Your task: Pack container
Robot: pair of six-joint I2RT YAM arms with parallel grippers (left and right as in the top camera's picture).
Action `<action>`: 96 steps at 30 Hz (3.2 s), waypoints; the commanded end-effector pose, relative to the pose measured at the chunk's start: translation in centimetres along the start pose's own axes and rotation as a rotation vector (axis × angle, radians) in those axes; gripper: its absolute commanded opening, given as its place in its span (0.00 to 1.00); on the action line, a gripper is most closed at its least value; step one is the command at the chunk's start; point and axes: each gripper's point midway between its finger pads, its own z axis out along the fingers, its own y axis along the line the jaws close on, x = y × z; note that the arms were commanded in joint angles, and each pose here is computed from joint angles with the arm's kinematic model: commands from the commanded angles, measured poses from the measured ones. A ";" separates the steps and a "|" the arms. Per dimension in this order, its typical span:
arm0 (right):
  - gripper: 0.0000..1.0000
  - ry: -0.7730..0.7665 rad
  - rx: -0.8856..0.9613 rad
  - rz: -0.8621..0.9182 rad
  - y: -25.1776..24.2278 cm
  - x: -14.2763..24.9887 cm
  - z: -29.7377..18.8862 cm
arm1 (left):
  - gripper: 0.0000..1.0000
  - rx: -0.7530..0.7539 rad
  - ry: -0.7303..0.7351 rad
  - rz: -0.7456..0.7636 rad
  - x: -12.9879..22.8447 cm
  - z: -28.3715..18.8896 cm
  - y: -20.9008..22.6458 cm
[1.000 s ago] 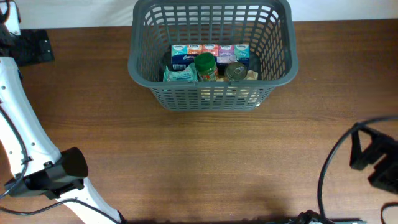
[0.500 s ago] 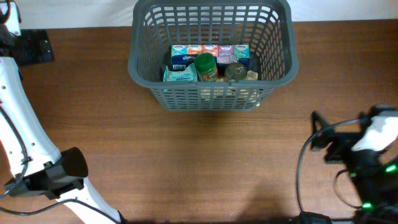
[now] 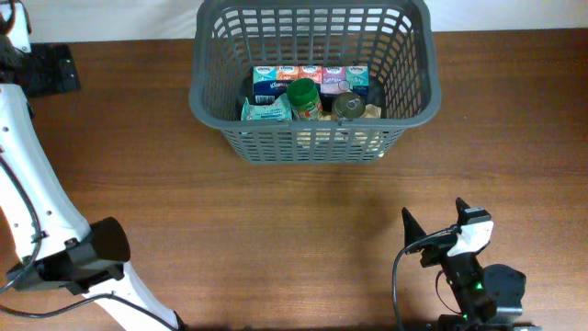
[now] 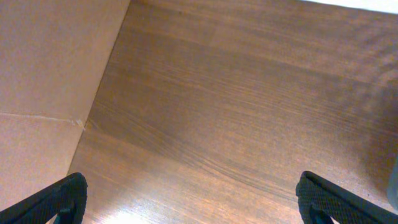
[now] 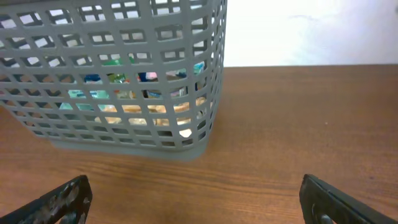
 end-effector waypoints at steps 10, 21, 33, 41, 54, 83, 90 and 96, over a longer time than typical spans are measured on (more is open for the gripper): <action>0.99 0.065 0.015 0.020 -0.3 2.1 0.0 | 0.99 0.001 -0.003 -0.016 0.0 0.0 0.1; 0.99 0.131 0.019 0.037 -0.3 3.7 -0.1 | 0.99 0.001 -0.003 -0.016 0.0 0.0 0.1; 0.99 0.131 0.019 0.037 -0.3 3.7 -0.1 | 0.99 0.084 0.061 0.113 6.4 -5.3 -5.0; 0.99 0.131 0.019 0.037 -0.3 3.7 -0.1 | 0.99 0.361 -0.348 0.162 12.0 -9.3 -11.9; 0.99 0.131 0.019 0.037 -0.3 3.7 -0.1 | 0.99 0.414 -0.906 0.122 21.4 -7.7 -13.0; 0.99 0.131 0.019 0.037 -0.3 3.7 -0.1 | 0.99 0.523 -0.798 0.183 28.8 0.1 -17.0; 0.99 0.131 0.019 0.037 -0.3 3.7 -0.1 | 0.99 0.524 -0.798 0.184 28.8 0.1 -17.0; 0.99 0.131 0.019 0.037 -0.3 3.7 -0.1 | 0.99 0.524 -0.798 0.184 28.8 0.1 -17.0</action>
